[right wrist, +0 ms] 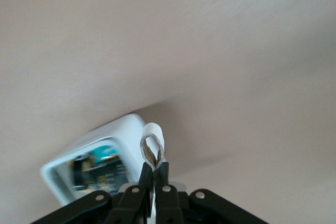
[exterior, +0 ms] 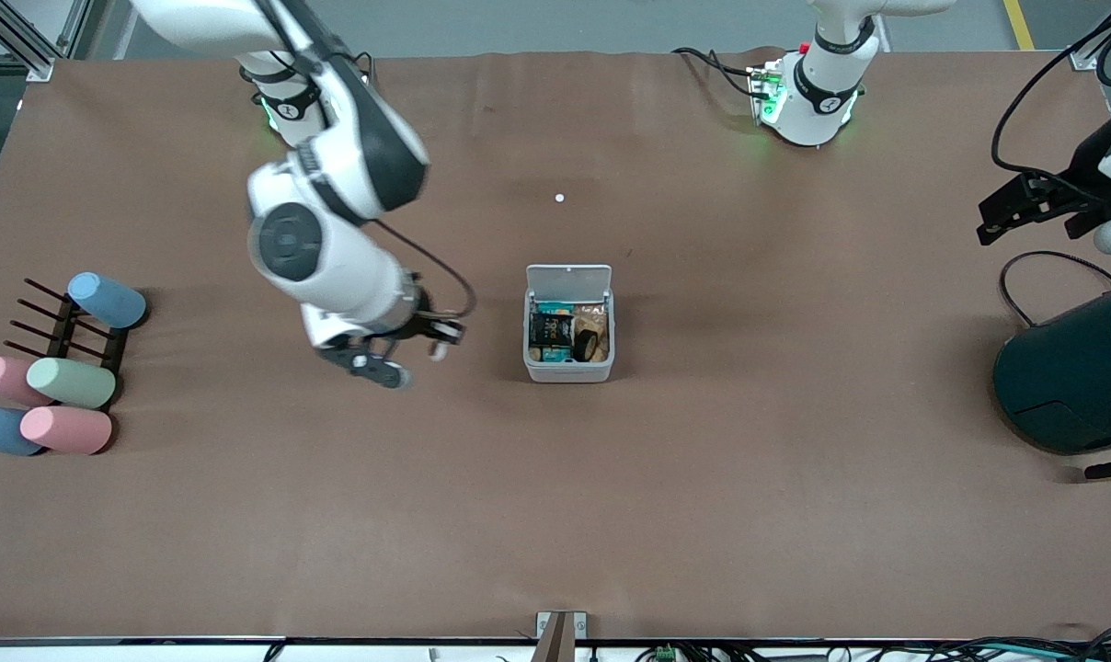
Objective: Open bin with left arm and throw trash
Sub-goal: 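Carry the white stick over the bin while the left gripper returns, then lower the white stick into the bin and open the right gripper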
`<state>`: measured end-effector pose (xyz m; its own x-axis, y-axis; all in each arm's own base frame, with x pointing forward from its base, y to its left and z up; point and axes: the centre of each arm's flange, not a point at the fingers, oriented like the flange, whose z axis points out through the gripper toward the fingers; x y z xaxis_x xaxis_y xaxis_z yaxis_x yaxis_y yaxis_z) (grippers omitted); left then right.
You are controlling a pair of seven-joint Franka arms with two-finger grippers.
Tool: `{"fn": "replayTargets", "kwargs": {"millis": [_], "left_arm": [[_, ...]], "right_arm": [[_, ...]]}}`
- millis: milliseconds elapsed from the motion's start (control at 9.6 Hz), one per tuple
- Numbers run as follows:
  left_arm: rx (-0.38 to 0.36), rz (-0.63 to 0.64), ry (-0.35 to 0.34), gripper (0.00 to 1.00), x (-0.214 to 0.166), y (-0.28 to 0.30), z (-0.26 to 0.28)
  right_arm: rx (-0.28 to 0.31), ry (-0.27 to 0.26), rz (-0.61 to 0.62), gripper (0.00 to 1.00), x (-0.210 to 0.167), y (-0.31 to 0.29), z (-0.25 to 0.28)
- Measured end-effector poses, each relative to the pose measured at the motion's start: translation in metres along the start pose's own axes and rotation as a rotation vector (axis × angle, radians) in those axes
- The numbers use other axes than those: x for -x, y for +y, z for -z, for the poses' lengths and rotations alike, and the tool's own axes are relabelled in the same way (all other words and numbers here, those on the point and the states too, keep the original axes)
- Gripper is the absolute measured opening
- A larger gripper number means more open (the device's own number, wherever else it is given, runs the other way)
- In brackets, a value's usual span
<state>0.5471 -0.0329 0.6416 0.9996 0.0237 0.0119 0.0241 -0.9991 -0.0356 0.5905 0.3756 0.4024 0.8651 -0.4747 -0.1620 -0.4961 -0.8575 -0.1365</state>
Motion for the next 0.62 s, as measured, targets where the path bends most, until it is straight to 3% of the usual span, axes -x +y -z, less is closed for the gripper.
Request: {"fn": "replayTargets", "kwargs": {"millis": [312, 625], "left_arm": [[0.000, -0.008, 0.003, 1.00, 0.000, 0.003, 0.001], [0.001, -0.005, 0.011, 1.00, 0.000, 0.002, 0.004]], "right_arm": [[-0.114, 0.036, -0.175, 0.05, 0.052, -0.065, -0.068], [-0.106, 0.032, -0.206, 0.05, 0.060, -0.071, -0.083]]}}
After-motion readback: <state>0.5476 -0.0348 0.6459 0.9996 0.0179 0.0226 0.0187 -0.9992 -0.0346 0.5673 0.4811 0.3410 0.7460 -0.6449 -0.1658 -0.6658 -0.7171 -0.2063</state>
